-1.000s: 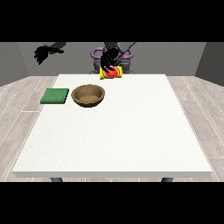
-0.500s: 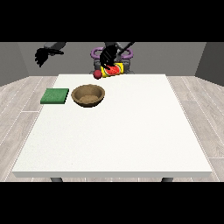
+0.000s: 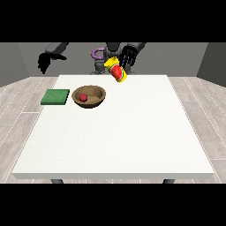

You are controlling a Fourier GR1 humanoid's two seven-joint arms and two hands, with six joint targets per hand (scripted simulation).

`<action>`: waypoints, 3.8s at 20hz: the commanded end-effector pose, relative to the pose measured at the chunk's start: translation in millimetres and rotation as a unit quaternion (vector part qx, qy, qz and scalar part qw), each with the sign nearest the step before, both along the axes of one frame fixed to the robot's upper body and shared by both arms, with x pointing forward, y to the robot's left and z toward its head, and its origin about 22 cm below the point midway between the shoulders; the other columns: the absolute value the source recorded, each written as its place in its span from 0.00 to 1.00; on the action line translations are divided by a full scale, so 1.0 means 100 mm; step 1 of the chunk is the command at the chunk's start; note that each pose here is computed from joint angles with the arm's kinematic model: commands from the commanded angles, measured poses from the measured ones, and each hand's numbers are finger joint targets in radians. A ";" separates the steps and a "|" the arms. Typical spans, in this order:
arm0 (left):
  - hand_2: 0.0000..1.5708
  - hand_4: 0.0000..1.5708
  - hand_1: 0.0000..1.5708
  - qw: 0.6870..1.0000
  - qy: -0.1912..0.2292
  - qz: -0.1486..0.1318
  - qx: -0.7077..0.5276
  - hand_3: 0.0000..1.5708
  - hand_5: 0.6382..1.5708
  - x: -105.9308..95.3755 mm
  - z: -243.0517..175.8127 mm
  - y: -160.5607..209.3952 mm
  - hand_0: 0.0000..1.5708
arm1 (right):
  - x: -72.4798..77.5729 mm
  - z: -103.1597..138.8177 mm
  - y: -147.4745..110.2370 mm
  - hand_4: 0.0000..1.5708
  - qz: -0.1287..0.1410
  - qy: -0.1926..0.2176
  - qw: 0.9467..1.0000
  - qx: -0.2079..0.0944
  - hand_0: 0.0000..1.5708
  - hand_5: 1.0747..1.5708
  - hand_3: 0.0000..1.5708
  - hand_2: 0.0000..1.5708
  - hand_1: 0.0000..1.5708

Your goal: Pick the cup and pour the ball into the bowl, then pick the bowl and place it on the pad

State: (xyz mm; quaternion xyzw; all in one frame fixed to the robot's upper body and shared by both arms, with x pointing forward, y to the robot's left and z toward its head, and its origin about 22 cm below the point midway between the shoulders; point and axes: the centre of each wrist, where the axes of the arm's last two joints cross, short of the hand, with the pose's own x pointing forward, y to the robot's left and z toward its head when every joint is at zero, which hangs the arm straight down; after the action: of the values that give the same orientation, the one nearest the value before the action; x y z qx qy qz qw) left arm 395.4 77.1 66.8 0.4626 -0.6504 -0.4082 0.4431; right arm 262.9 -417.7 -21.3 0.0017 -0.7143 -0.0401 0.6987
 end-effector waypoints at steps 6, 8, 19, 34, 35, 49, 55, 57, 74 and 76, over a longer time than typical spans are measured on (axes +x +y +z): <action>0.00 0.00 0.00 0.906 0.025 -0.016 -0.423 0.00 0.98 -0.29 -0.14 0.46 0.00 | 0.44 0.19 0.51 0.19 0.001 -0.052 0.999 0.016 0.00 1.00 0.00 0.00 0.00; 0.00 0.00 0.00 0.879 0.026 -0.075 -0.470 0.00 0.99 -0.38 -0.08 0.42 0.00 | 0.57 0.23 0.69 0.16 -0.013 -0.067 0.998 0.017 0.00 1.00 0.00 0.00 0.00; 0.00 0.00 0.00 0.840 0.077 -0.172 -0.508 0.00 0.99 -0.61 -0.39 0.89 0.00 | 0.76 -0.04 1.10 0.19 -0.086 -0.023 0.995 0.043 0.00 1.00 0.00 0.00 0.00; 0.00 0.00 0.00 0.848 0.030 -0.164 -0.504 0.00 0.99 -0.57 -0.24 1.47 0.00 | 0.98 -0.20 1.34 0.08 -0.062 -0.028 0.997 0.034 0.00 0.98 0.00 0.00 0.00; 0.00 0.00 0.00 0.851 0.019 -0.201 -0.485 0.00 0.99 -0.62 0.03 1.21 0.00 | 0.92 -0.30 1.19 0.04 -0.091 -0.059 0.993 0.042 0.00 0.98 0.00 0.00 0.00; 0.00 0.52 0.00 0.833 0.052 -0.221 -0.505 0.00 0.92 -0.58 0.11 1.13 0.00 | 0.52 -0.49 0.59 0.58 -0.232 0.142 0.937 -0.219 1.00 0.99 0.88 1.00 1.00; 0.00 0.62 0.00 0.831 0.093 -0.114 -0.536 0.00 0.84 -0.70 -0.57 1.73 0.00 | 0.96 -0.11 0.97 0.52 -0.200 0.219 0.928 -0.226 1.00 0.98 0.62 1.00 1.00; 0.00 0.63 0.00 0.830 0.120 -0.076 -0.540 0.00 0.83 -0.76 -0.64 1.80 0.00 | 1.01 0.03 0.86 0.52 -0.189 0.249 0.922 -0.230 1.00 0.99 0.55 1.00 1.00; 0.00 0.80 0.00 0.830 0.035 -0.075 -0.552 0.00 0.93 -0.76 -0.53 2.42 0.00 | 0.94 0.64 0.14 0.56 -0.179 0.190 0.941 -0.217 1.00 1.00 0.14 1.00 1.00; 0.00 0.83 0.00 0.828 0.018 -0.085 -0.554 0.00 0.95 -0.82 -0.23 2.85 0.00 | 0.64 0.40 -0.17 0.58 -0.204 0.190 0.935 -0.220 1.00 1.00 0.00 1.00 1.00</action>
State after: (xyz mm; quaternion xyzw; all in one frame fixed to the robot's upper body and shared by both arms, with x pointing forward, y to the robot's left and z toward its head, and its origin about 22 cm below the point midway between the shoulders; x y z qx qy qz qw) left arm 322.2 317.9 26.9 0.0686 -0.7837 -0.0416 0.6159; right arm 351.8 -407.3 31.5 -0.2957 -0.5441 -0.0197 0.7850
